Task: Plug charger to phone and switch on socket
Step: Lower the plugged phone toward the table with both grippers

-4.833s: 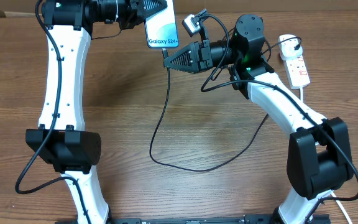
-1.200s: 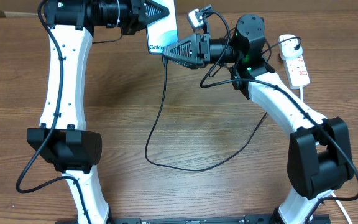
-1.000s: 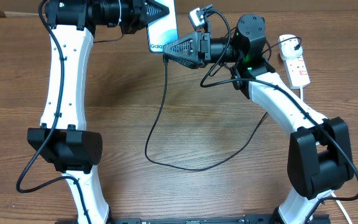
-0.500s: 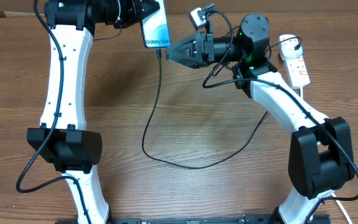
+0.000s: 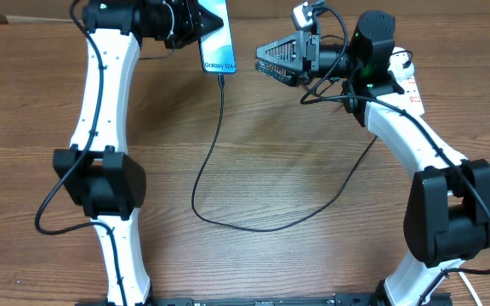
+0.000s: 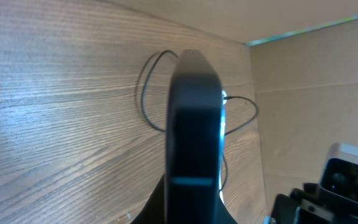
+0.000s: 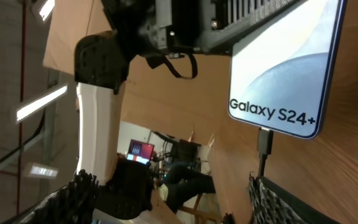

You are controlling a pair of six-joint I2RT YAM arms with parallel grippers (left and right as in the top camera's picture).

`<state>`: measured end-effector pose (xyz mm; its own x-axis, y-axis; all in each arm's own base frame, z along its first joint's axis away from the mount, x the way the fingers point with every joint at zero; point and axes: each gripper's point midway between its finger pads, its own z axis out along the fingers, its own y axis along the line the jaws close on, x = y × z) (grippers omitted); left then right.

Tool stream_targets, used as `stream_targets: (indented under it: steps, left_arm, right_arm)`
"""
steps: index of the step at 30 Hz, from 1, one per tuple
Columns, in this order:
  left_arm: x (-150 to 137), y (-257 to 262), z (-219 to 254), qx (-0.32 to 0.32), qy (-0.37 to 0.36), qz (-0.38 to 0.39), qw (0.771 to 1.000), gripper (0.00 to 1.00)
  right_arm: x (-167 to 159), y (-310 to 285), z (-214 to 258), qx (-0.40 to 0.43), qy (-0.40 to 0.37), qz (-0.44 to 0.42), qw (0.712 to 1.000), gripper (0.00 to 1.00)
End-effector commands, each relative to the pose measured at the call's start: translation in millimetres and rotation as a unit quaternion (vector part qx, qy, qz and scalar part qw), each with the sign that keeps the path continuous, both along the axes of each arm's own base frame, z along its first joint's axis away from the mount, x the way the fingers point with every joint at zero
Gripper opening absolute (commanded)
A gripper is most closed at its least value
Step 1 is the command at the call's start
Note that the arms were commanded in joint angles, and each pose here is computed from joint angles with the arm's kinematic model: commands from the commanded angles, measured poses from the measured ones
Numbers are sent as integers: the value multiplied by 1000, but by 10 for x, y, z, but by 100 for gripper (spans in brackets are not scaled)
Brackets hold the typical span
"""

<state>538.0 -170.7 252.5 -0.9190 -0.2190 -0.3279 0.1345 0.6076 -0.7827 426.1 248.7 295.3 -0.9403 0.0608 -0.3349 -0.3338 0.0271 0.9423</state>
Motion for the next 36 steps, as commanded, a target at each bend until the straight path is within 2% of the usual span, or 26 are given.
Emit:
stream_targets:
  steps: [1, 8, 13, 21, 26, 36]
  left_arm:
    - [24, -111, -135, -20, 16, -16, 1000, 4]
    - [113, -268, -642, -21, 63, -22, 998, 4]
    - [158, -348, -942, -21, 87, -23, 996, 4]
    - [161, -510, -1238, -15, 99, -37, 994, 4]
    - [196, -539, -1476, -1, 107, -32, 994, 4]
    - [164, -681, -1840, 1, 135, -39, 990, 4]
  right_arm:
    - [63, -102, 16, -8, -20, -24, 999, 80]
    - [234, -225, -472, -75, 32, -91, 993, 89]
    - [252, -295, -757, -120, 74, -122, 983, 89]
    - [215, -330, -905, -147, 77, -125, 978, 89]
    - [214, -394, -1066, -176, 110, -147, 967, 89]
    - [212, -410, -1102, -183, 117, -151, 964, 89]
